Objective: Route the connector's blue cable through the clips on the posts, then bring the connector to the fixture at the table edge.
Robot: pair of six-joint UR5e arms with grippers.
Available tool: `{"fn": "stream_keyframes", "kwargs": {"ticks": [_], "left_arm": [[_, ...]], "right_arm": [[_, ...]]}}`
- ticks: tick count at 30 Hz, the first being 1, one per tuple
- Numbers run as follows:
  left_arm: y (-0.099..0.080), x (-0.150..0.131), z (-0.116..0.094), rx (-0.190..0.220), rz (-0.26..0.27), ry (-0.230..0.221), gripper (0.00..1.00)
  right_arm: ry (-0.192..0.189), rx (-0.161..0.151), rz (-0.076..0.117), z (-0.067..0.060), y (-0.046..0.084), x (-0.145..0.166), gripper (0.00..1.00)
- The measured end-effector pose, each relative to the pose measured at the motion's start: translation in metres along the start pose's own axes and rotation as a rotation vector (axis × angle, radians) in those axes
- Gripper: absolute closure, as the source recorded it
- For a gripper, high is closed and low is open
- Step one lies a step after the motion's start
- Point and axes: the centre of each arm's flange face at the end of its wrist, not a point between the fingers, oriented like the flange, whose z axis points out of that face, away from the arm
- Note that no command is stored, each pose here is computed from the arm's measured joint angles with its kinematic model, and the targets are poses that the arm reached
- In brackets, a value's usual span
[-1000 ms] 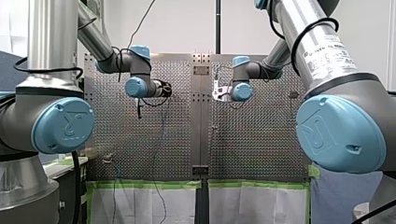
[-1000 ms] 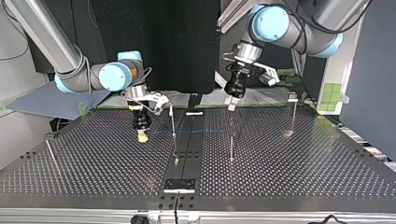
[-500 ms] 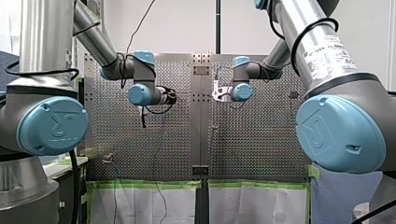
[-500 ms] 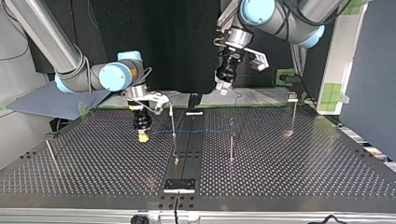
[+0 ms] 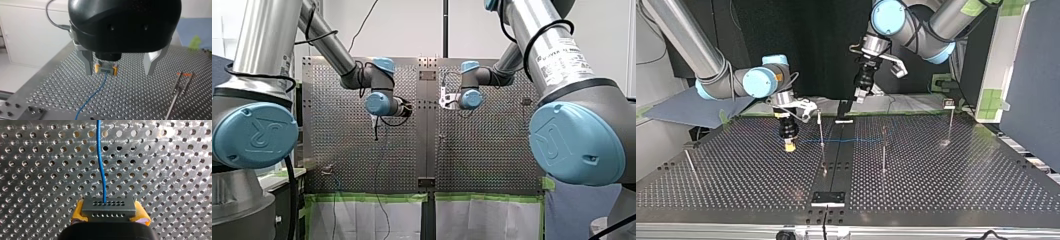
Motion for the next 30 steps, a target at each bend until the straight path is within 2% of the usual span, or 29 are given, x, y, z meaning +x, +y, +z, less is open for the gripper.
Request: {"fn": "stream_keyframes", "kwargs": {"ticks": [4,21,30], "left_arm": [[0.002,-0.002,0.012,-0.036,0.008,-0.005,0.01],[0.012,-0.050,0.053,-0.184,0.030,-0.097,0.01],[0.007,-0.043,0.077,-0.243,0.050,-0.087,0.01]], "right_arm": [[-0.001,0.001,0.000,0.000,0.000,-0.001,1.00],[-0.005,0.007,0.000,0.000,-0.004,-0.003,1.00],[-0.008,0.009,-0.001,-0.001,-0.005,-0.004,1.00]]}}
